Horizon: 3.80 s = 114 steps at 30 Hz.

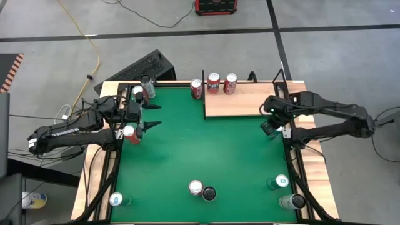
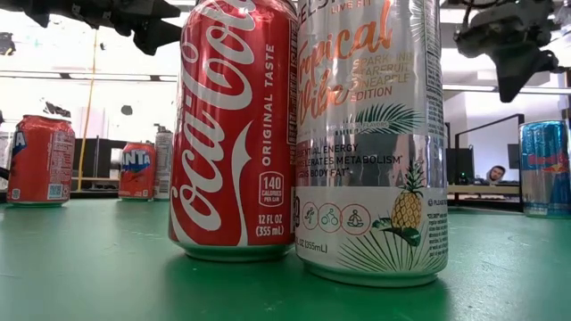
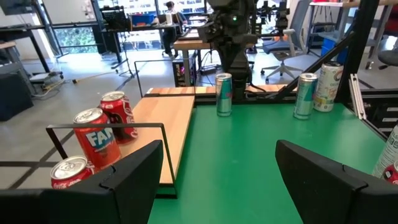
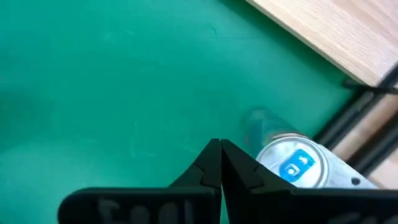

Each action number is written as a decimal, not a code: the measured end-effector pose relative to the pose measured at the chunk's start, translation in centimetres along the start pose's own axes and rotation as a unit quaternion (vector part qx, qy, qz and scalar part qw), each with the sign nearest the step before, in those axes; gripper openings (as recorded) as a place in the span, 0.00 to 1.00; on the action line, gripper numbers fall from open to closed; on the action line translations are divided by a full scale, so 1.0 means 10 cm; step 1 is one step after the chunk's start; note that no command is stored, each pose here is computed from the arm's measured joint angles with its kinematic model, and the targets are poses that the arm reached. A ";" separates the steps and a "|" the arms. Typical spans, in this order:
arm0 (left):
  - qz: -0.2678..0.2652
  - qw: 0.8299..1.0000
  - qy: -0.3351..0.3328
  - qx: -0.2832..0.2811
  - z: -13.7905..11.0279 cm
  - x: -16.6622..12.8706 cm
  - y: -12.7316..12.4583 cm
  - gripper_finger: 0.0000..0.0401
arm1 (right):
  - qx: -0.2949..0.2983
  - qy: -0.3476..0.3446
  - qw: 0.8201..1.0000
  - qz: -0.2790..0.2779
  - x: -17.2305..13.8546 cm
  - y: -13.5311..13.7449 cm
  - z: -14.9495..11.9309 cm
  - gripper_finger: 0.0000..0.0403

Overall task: Place canned beverage on shelf
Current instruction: Put the bottom right blue soda can on the shelf

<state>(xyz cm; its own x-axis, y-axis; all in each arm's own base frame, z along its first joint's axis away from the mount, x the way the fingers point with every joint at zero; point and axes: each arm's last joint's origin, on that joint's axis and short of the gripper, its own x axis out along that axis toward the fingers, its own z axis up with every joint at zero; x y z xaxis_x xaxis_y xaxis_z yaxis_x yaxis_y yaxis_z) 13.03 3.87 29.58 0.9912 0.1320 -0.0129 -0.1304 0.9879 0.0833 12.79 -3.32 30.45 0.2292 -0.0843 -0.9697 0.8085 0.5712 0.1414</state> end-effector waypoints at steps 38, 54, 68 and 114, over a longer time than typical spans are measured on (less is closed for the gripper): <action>0.002 1.000 -0.009 0.004 0.02 0.00 0.00 0.74 | -0.054 0.014 0.998 0.000 0.01 -0.18 0.13 0.68; 0.005 1.000 -0.003 0.004 0.01 0.00 0.00 0.74 | -0.108 -0.028 0.967 0.229 -0.40 0.65 0.04 0.68; 0.000 0.999 0.045 -0.010 -0.09 0.00 -0.01 0.74 | -0.113 0.113 0.981 0.107 -0.36 1.11 -0.79 0.68; 0.028 0.991 -0.088 -0.099 -0.84 0.02 -0.09 0.74 | -0.114 0.105 0.986 -0.060 -0.14 1.23 -1.78 0.68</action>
<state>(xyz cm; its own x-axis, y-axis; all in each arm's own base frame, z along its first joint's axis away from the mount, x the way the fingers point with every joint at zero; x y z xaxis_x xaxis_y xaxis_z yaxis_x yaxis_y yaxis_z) 13.14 3.65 21.10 0.9687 0.1880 0.1619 -0.1701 0.9783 -0.1182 12.79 18.37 29.97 0.0033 -0.0058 -1.0000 0.6751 0.7378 -0.0020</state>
